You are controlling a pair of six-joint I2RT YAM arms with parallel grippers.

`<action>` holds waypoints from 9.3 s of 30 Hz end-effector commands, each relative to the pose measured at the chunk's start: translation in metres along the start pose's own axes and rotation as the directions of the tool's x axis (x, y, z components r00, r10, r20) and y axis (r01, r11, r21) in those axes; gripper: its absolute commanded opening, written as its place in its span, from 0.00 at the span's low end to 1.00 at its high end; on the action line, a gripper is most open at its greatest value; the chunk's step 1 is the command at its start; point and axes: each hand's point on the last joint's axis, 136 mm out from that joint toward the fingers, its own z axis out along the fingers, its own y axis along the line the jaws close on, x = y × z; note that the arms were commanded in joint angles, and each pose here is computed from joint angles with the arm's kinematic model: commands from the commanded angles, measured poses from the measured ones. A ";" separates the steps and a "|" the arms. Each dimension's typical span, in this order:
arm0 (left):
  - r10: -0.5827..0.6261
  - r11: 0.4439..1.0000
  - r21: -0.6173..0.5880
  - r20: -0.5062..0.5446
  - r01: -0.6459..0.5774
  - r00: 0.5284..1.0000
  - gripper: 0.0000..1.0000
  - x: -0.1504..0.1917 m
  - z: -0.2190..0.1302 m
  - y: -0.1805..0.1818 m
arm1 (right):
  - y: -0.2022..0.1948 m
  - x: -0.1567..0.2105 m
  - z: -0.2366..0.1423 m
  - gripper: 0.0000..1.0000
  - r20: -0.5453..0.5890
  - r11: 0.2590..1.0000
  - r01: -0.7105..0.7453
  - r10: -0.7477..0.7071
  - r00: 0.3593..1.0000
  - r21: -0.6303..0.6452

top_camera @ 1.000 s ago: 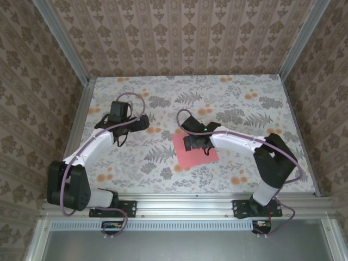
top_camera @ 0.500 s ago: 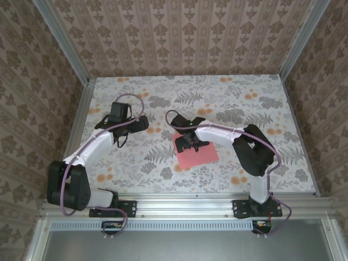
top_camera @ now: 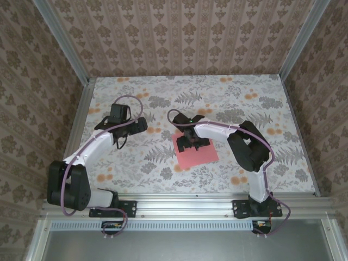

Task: Fold a paper plane with a square sheet of paper (pick it up from the middle)
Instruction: First fold in half a square sheet of paper at the center of the table, then hold the square sheet of paper at the center of the table.

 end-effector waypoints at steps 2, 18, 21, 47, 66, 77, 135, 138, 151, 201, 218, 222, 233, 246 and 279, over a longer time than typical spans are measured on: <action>-0.017 0.999 -0.028 -0.016 0.017 1.000 1.00 0.006 0.000 0.009 | 0.003 0.042 0.040 1.00 -0.169 1.000 -0.011 0.007 0.986 -0.028; -0.031 0.998 -0.049 -0.022 0.030 0.999 1.00 0.011 -0.003 0.014 | -0.005 0.051 0.048 0.83 -0.185 1.000 -0.031 0.031 0.982 0.006; -0.038 0.998 -0.058 -0.019 0.037 0.999 1.00 0.012 -0.004 0.016 | -0.004 0.047 0.045 0.80 -0.165 0.999 -0.043 0.043 0.985 0.003; -0.021 0.949 0.304 -0.199 0.082 0.980 1.00 0.064 -0.006 -0.069 | 0.055 -0.063 -0.087 0.35 -0.031 0.384 -0.231 0.461 0.887 -0.894; -0.060 0.764 0.600 -0.301 0.237 0.952 0.71 0.060 -0.007 -0.148 | 0.057 -0.055 -0.119 0.35 -0.093 0.207 -0.201 0.438 0.894 -0.958; -0.074 0.763 0.593 -0.318 0.259 0.945 0.49 0.065 0.000 -0.147 | 0.056 -0.057 -0.119 0.35 -0.110 0.176 -0.207 0.445 0.889 -0.962; 0.064 0.843 0.521 -0.339 0.130 0.939 0.00 0.108 0.045 -0.149 | 0.024 -0.027 -0.038 0.50 -0.125 0.384 -0.344 0.494 0.861 -0.857; 0.087 0.853 0.510 -0.348 0.111 0.933 0.00 0.114 0.052 -0.148 | 0.006 -0.014 -0.027 0.57 -0.071 0.532 -0.358 0.484 0.872 -0.767; 0.198 0.847 0.531 -0.358 0.024 0.913 0.00 0.128 0.055 -0.168 | -0.035 -0.002 -0.043 0.62 0.087 0.769 -0.293 0.411 0.908 -0.569; 0.172 0.896 0.444 -0.355 0.004 0.919 0.42 0.133 0.056 -0.186 | -0.038 0.039 -0.006 0.41 -0.035 0.894 -0.226 0.230 0.973 -0.388; 0.196 0.887 0.462 -0.361 -0.008 0.912 0.41 0.136 0.056 -0.193 | -0.036 0.047 0.002 0.41 -0.063 0.916 -0.140 0.125 0.990 -0.376; 0.200 0.887 0.462 -0.365 -0.010 0.909 0.41 0.137 0.057 -0.194 | -0.037 0.049 0.004 0.41 -0.065 0.921 -0.122 0.105 0.992 -0.369; 0.200 0.890 0.455 -0.368 -0.012 0.908 0.39 0.138 0.059 -0.194 | -0.039 0.049 0.009 0.42 -0.068 0.932 -0.090 0.070 0.995 -0.351; 0.241 0.876 0.482 -0.378 -0.032 0.894 0.36 0.145 0.057 -0.206 | -0.044 0.052 0.016 0.42 -0.089 0.943 -0.112 0.088 0.992 -0.314; 0.251 0.888 0.459 -0.425 -0.032 0.870 0.22 0.162 0.070 -0.207 | -0.047 0.054 0.022 0.43 -0.109 0.947 -0.135 0.107 0.988 -0.291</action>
